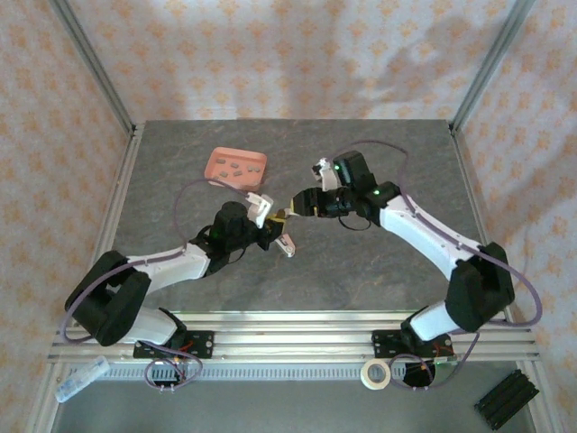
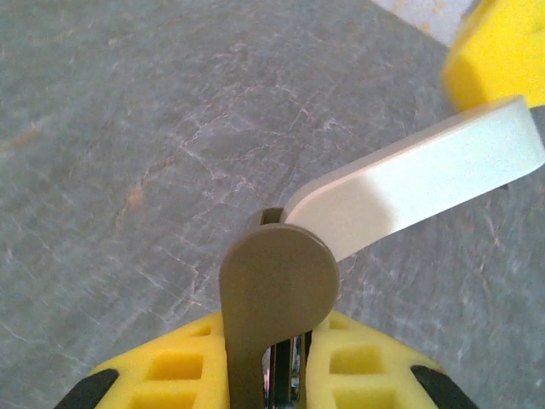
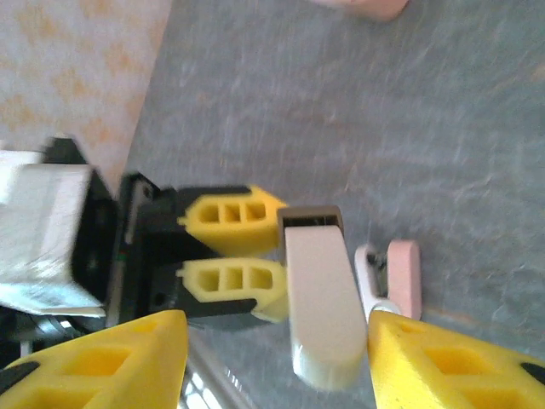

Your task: Load the staples into the stapler

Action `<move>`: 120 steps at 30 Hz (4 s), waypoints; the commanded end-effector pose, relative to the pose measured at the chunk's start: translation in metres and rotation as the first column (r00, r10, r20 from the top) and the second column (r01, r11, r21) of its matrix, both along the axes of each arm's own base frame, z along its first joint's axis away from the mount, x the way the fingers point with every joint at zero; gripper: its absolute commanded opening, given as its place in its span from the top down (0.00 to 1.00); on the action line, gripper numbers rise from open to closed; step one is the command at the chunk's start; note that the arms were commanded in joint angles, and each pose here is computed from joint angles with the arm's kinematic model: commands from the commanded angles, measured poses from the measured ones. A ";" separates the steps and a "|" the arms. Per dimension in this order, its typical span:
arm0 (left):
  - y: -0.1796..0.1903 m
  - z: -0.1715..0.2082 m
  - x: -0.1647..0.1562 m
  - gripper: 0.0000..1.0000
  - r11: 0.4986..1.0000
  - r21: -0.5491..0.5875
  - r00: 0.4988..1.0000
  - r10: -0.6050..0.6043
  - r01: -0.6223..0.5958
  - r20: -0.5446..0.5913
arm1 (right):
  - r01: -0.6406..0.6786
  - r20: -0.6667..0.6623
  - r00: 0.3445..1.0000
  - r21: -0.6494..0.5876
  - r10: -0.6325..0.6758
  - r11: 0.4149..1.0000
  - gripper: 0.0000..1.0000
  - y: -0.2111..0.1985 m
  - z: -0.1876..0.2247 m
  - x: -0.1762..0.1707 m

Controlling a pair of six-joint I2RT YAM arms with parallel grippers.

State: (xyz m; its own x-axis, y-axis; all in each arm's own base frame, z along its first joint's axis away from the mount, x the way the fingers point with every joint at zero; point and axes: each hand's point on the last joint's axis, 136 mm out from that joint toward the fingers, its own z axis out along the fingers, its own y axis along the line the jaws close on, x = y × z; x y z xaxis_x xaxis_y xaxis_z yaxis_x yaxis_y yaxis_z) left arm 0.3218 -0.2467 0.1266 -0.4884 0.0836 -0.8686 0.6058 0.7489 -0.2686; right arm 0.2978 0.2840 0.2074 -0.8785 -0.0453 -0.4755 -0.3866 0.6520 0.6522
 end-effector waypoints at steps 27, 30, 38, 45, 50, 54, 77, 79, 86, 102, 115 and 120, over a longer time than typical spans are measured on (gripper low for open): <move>-0.024 0.007 0.003 0.82 0.871 -0.463 0.965 0.041 -0.163 -0.261 | 0.338 0.053 0.940 0.001 -0.338 0.941 0.48 0.024 -0.024 0.048; -0.028 0.009 0.001 0.82 0.859 -0.492 0.967 0.017 -0.144 -0.254 | 0.354 0.057 0.934 -0.018 -0.353 0.935 0.53 0.021 -0.029 0.050; -0.036 0.007 -0.007 0.82 0.869 -0.486 0.976 -0.023 -0.089 -0.218 | 0.401 0.109 0.914 -0.084 -0.391 0.912 0.75 0.007 -0.031 0.054; -0.040 0.009 -0.018 0.64 0.908 -0.419 0.986 -0.045 -0.027 -0.160 | 0.400 0.182 0.910 -0.146 -0.373 0.905 0.83 -0.004 -0.021 0.056; -0.021 0.007 -0.015 0.40 0.930 -0.348 0.984 0.059 -0.116 -0.169 | 0.388 0.260 0.912 -0.303 -0.316 0.870 0.84 -0.024 -0.018 0.056; 0.013 0.010 -0.012 0.34 0.924 -0.275 0.960 0.230 -0.266 -0.158 | 0.318 0.246 0.944 -0.516 -0.219 0.795 0.85 -0.039 -0.033 0.056; 0.132 -0.014 -0.053 0.26 0.784 -0.009 0.780 0.616 -0.621 -0.111 | 0.070 -0.109 0.971 -0.717 -0.211 0.694 0.84 -0.055 -0.124 0.100; 0.131 -0.018 -0.053 0.26 0.786 -0.003 0.781 0.614 -0.618 -0.119 | 0.072 -0.111 0.969 -0.725 -0.220 0.685 0.83 -0.057 -0.127 0.104; 0.127 -0.021 -0.051 0.26 0.792 0.007 0.785 0.606 -0.611 -0.129 | 0.127 -0.113 0.944 -0.743 -0.311 0.657 0.82 -0.070 -0.137 0.116; 0.126 -0.020 -0.050 0.26 0.792 -0.003 0.786 0.604 -0.610 -0.131 | 0.190 -0.093 0.924 -0.728 -0.370 0.658 0.55 -0.080 -0.128 0.121; 0.128 -0.028 -0.053 0.25 0.784 0.001 0.774 0.614 -0.621 -0.159 | -0.076 -0.192 0.979 -0.638 -0.063 0.766 0.51 -0.023 -0.078 0.038; 0.129 -0.031 -0.054 0.25 0.780 0.004 0.770 0.617 -0.625 -0.162 | -0.168 -0.298 0.954 -0.599 -0.024 0.783 0.51 -0.004 -0.108 0.007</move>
State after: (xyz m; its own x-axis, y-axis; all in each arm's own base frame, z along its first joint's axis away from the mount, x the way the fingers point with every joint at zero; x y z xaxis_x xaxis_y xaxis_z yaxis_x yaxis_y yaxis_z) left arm 0.2680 -0.1212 0.0986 -0.5471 -0.3058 -0.7792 -0.0140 0.9341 -0.3568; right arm 0.3260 0.2835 0.1234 -0.9398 -0.2935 -0.1749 -0.3244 0.9272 0.1872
